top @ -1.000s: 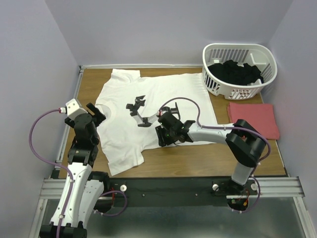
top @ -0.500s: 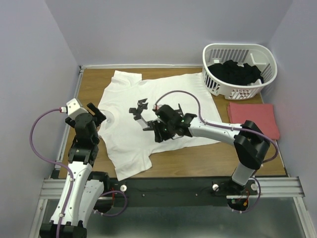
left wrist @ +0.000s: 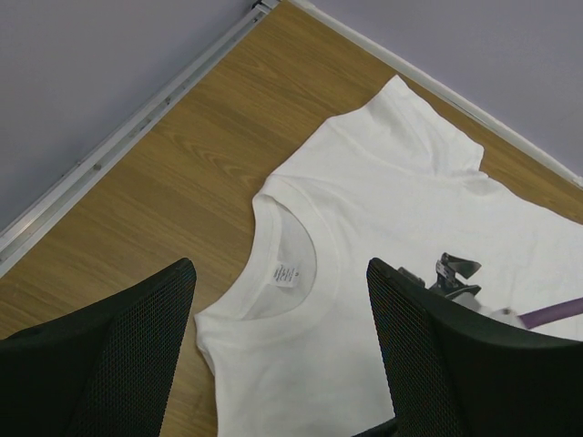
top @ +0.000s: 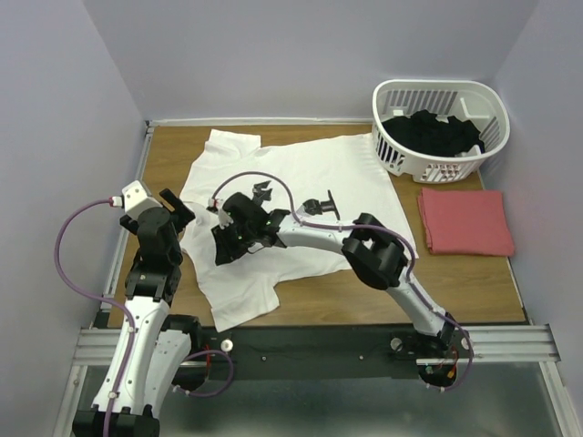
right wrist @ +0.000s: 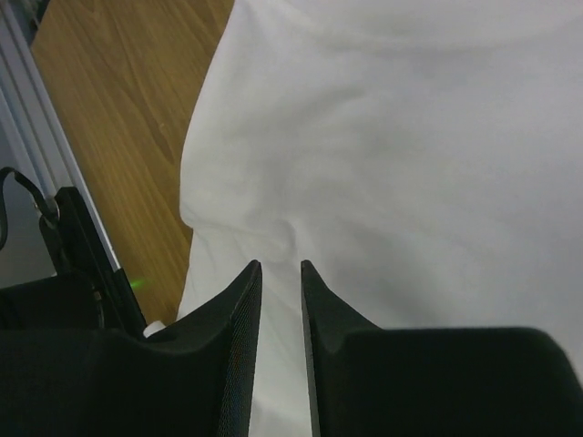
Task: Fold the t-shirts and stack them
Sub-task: Flatten the tshirt out
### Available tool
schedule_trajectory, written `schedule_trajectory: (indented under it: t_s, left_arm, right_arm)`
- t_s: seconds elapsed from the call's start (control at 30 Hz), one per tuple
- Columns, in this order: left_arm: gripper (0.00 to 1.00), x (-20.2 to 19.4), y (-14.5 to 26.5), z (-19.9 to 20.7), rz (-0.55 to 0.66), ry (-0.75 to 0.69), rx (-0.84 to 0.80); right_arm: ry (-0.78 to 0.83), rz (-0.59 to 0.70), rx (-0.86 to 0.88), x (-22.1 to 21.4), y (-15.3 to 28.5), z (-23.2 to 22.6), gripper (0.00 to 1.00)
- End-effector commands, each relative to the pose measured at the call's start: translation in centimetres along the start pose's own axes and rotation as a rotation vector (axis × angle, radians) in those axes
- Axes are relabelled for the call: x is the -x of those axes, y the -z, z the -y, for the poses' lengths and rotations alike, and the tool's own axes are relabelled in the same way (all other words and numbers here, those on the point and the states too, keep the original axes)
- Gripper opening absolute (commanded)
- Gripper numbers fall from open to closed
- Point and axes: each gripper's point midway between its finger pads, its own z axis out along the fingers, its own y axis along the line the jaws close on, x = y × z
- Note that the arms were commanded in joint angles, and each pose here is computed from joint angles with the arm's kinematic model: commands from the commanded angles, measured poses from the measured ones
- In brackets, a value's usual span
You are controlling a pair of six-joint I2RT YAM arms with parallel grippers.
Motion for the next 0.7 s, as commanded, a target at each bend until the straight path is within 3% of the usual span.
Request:
schedule_trajectory:
  t_s: [0.0, 0.47, 0.67]
  left_arm:
    - [0.83, 1.0, 0.1, -0.1, 0.031, 0.013, 0.017]
    - [0.83, 0.9, 0.1, -0.1, 0.028, 0.012, 0.014]
    - [0.83, 0.9, 0.1, -0.1, 0.030, 0.013, 0.015]
  right_arm:
    - [0.091, -0.032, 0.133, -1.1, -2.4, -3.9, 0.30]
    - [0.129, -0.184, 0.111, -9.3, -6.0, -4.1, 0.30]
    - [0.175, -0.158, 0.032, -9.2, -4.6, -3.7, 0.36]
